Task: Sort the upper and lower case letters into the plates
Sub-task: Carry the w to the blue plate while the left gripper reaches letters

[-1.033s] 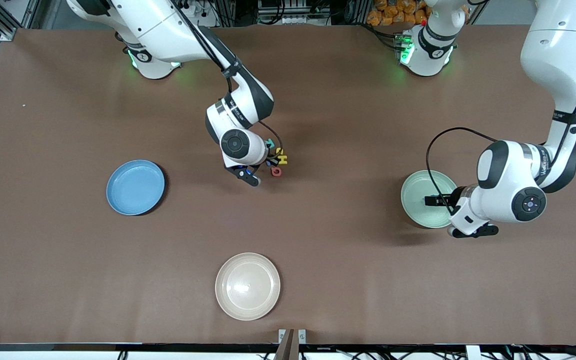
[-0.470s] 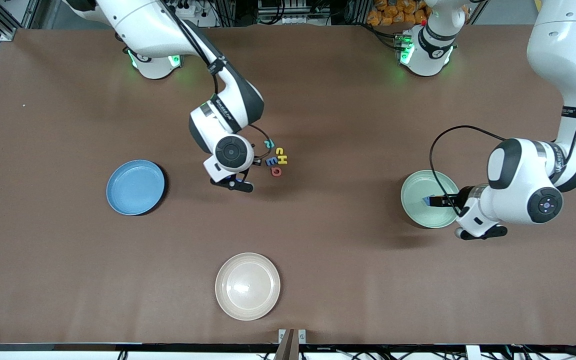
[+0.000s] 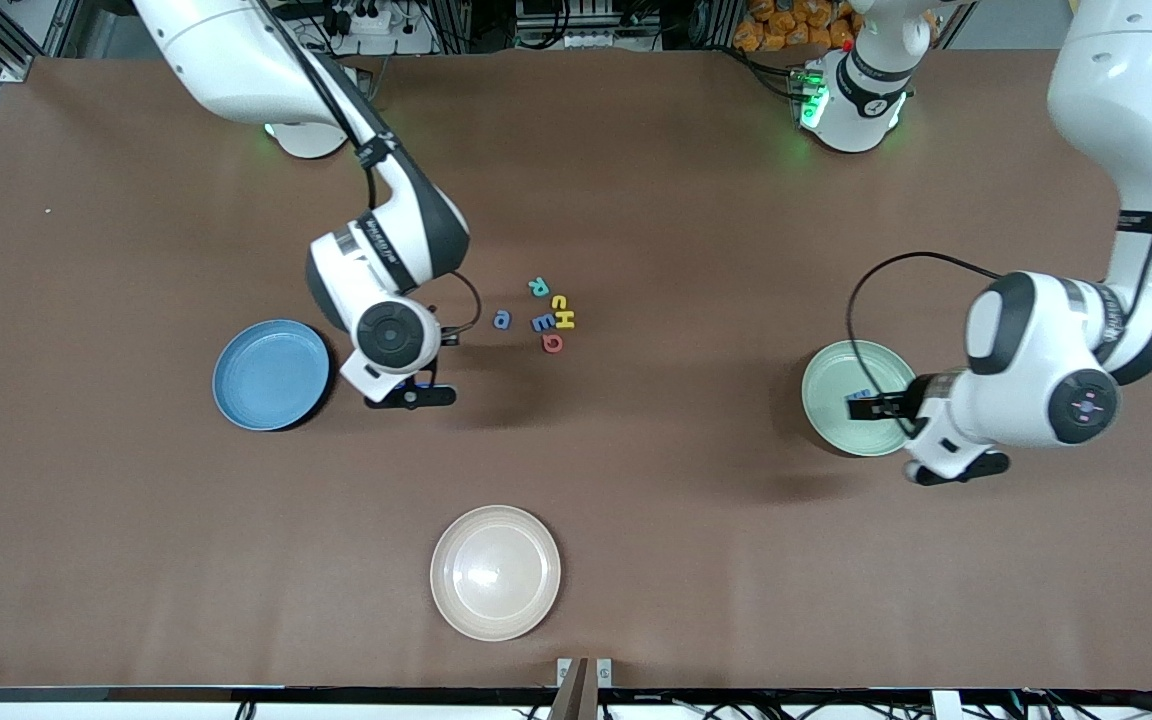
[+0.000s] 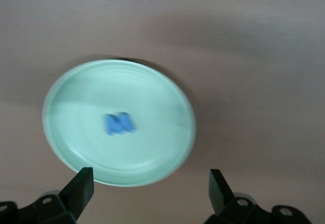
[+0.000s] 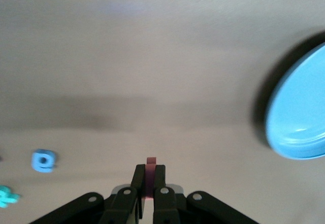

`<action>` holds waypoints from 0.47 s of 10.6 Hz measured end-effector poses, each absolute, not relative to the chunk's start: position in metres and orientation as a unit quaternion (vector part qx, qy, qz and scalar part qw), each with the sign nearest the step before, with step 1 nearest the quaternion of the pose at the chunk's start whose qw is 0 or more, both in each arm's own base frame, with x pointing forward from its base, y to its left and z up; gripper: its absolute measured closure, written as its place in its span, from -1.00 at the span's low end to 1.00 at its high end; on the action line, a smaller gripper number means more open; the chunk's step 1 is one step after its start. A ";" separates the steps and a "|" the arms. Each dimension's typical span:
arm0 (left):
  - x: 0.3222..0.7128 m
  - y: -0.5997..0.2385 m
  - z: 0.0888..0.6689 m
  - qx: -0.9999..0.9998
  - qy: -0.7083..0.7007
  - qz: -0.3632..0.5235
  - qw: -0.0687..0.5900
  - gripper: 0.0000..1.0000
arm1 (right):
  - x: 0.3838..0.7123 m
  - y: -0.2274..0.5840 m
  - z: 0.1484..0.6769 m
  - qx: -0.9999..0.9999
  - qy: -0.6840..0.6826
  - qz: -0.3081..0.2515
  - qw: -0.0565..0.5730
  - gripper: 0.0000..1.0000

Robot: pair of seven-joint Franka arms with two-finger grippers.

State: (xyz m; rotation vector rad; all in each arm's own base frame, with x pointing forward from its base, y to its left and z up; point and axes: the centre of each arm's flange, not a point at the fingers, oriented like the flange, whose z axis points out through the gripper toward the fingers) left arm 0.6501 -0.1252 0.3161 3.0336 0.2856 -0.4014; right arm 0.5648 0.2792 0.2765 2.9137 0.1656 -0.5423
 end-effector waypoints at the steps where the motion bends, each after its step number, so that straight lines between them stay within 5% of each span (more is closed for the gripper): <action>1: 0.644 -0.165 0.328 0.986 0.109 -0.124 0.031 -1.00 | 0.576 0.254 0.284 0.977 0.072 -0.184 0.078 0.80; 5: 0.610 -0.299 0.360 0.984 0.143 -0.101 0.022 -1.00 | 0.609 0.117 0.279 0.975 0.042 -0.215 0.047 0.80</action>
